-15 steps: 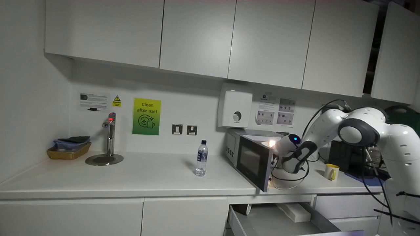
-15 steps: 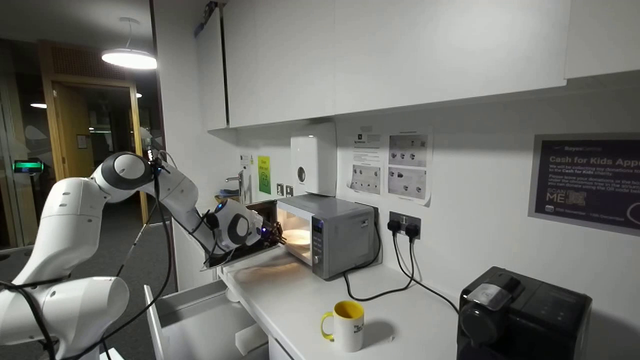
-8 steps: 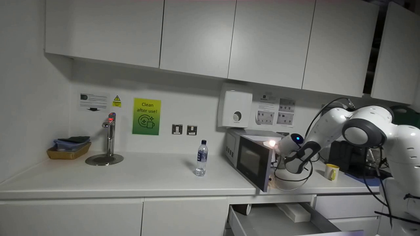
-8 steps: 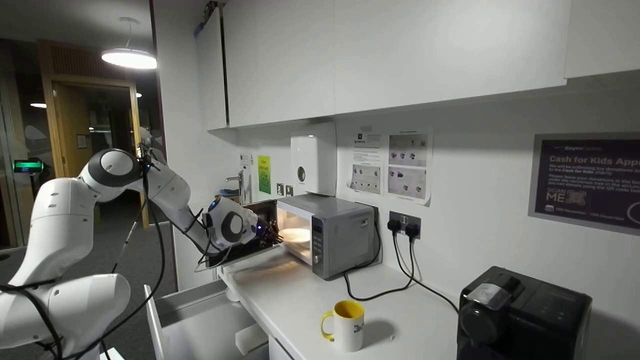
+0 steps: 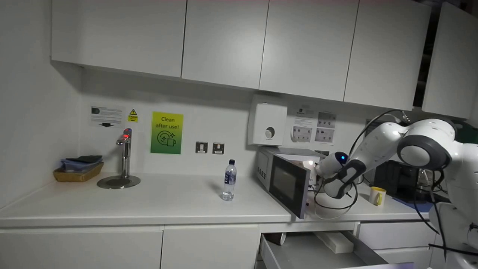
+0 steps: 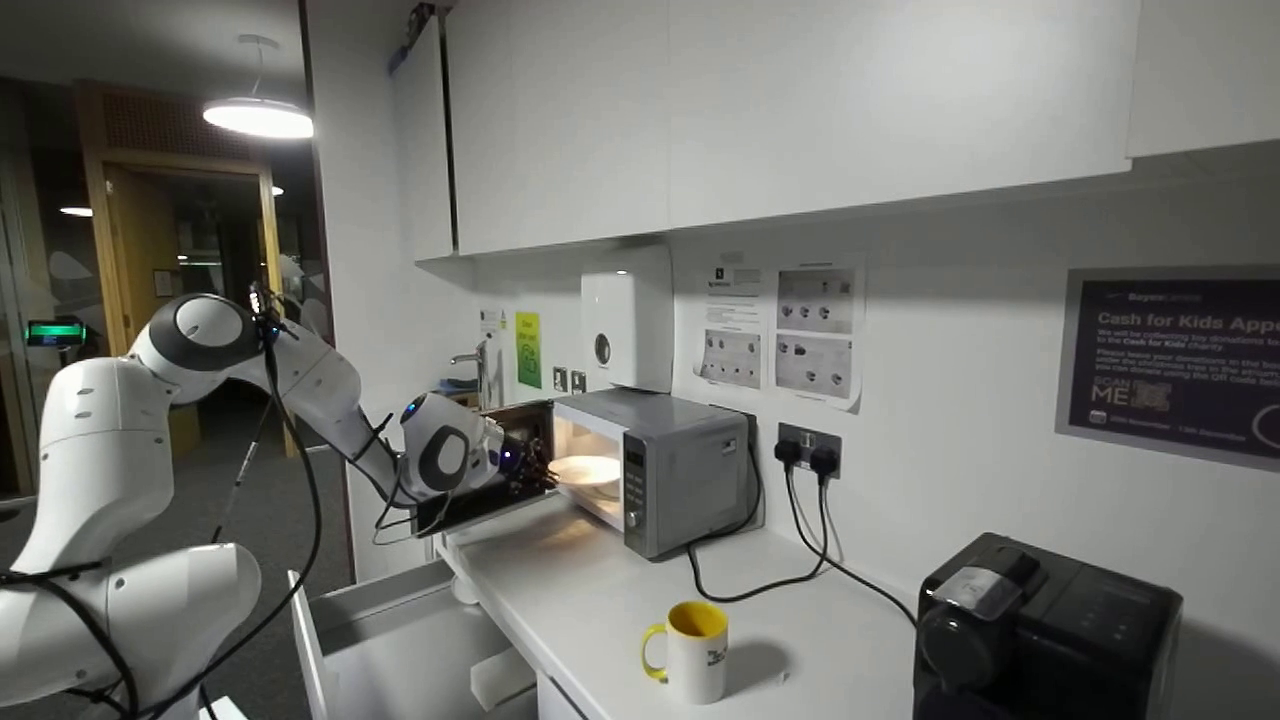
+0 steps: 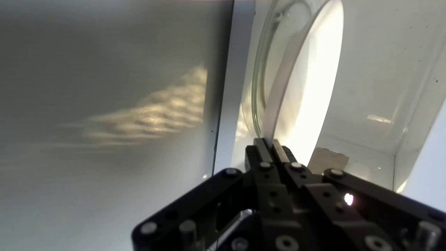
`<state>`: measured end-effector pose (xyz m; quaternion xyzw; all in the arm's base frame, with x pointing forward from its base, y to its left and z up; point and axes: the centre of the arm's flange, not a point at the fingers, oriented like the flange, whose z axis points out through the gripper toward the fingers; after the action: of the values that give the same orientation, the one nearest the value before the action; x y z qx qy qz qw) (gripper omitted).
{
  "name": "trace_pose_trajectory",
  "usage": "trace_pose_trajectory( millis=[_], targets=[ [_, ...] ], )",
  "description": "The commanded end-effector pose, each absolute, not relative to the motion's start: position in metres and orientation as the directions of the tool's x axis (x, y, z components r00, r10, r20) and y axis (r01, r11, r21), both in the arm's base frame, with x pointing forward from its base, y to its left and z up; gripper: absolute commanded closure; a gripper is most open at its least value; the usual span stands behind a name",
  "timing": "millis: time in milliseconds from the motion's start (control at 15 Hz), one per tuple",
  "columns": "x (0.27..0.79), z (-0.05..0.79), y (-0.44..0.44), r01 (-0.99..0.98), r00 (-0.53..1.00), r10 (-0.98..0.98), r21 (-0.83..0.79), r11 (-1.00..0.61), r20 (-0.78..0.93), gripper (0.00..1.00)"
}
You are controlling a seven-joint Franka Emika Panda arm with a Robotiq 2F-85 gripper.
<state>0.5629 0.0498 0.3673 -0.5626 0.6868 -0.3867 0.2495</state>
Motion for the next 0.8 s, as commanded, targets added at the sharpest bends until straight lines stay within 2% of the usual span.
trace_pose_trajectory(
  millis=[0, 733],
  targets=[
    [0.538, 0.387, 0.050, -0.575, -0.255, -0.965, -0.811, 0.107, 0.054, 0.99],
    [0.508, 0.401, 0.058, -0.560, -0.304, -0.952, -0.814, 0.153, 0.030, 0.99]
  ],
)
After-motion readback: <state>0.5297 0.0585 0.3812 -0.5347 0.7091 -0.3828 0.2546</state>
